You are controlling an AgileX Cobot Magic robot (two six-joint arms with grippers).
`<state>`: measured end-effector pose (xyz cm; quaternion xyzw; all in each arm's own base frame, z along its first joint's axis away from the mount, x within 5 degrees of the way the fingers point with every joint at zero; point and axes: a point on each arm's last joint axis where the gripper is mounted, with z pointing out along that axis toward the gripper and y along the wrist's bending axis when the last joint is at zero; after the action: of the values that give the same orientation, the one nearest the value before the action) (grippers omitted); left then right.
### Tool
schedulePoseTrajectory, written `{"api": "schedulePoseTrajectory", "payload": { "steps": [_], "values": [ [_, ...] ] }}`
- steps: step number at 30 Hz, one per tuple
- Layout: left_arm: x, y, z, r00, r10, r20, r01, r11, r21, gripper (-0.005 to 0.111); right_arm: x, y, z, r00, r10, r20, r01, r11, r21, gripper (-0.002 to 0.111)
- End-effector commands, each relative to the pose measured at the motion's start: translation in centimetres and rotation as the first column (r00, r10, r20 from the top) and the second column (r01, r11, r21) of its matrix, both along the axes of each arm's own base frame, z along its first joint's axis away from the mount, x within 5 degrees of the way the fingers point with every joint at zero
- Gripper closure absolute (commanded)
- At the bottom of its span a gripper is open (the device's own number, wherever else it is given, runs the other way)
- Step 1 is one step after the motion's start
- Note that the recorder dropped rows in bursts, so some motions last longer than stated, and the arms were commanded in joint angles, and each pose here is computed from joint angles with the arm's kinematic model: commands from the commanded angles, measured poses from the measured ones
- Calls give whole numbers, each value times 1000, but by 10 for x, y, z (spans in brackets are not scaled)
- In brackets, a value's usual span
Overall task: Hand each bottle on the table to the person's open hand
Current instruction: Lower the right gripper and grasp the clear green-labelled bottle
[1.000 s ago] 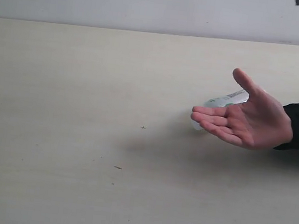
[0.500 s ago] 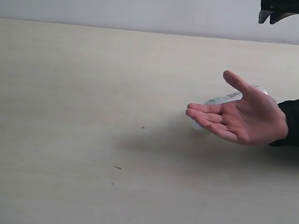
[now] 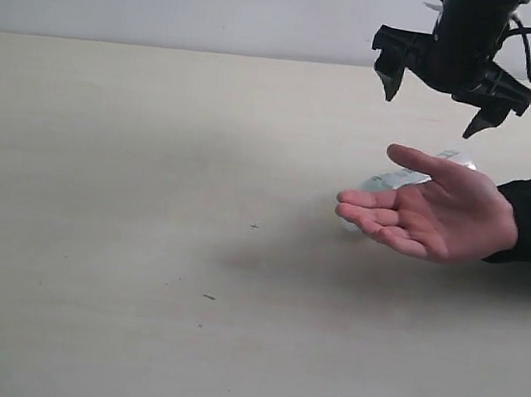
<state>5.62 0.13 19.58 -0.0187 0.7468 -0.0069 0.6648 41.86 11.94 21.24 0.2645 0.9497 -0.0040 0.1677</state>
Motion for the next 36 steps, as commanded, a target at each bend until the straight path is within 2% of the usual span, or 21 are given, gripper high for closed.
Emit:
{"api": "schedulePoseTrajectory", "payload": {
  "steps": [1, 5, 10, 18, 31, 33, 36],
  "values": [
    [0, 0, -1, 1000, 0, 5, 0, 1000, 2, 107, -2, 5, -23, 988, -128, -83, 131, 991, 31, 16],
    [0, 0, -1, 1000, 0, 5, 0, 1000, 2, 107, -5, 8, -35, 975, -153, -159, 161, 986, 38, 16],
    [0, 0, -1, 1000, 0, 5, 0, 1000, 2, 107, -6, 8, -42, 970, -160, -182, 169, 985, 36, 16],
    [0, 0, -1, 1000, 0, 5, 0, 1000, 2, 107, -5, 10, -74, 952, -163, -258, 172, 985, 15, 16],
    [0, 0, -1, 1000, 0, 5, 0, 1000, 2, 107, -2, 12, -90, 957, -126, -263, 135, 991, 16, 17],
    [0, 0, -1, 1000, 0, 5, 0, 1000, 2, 107, -1, 12, -90, 959, -117, -260, 126, 992, 18, 20],
    [0, 0, -1, 1000, 0, 5, 0, 1000, 2, 107, 0, 13, -90, 965, -89, -245, 98, 995, 25, 36]
  ]
}}
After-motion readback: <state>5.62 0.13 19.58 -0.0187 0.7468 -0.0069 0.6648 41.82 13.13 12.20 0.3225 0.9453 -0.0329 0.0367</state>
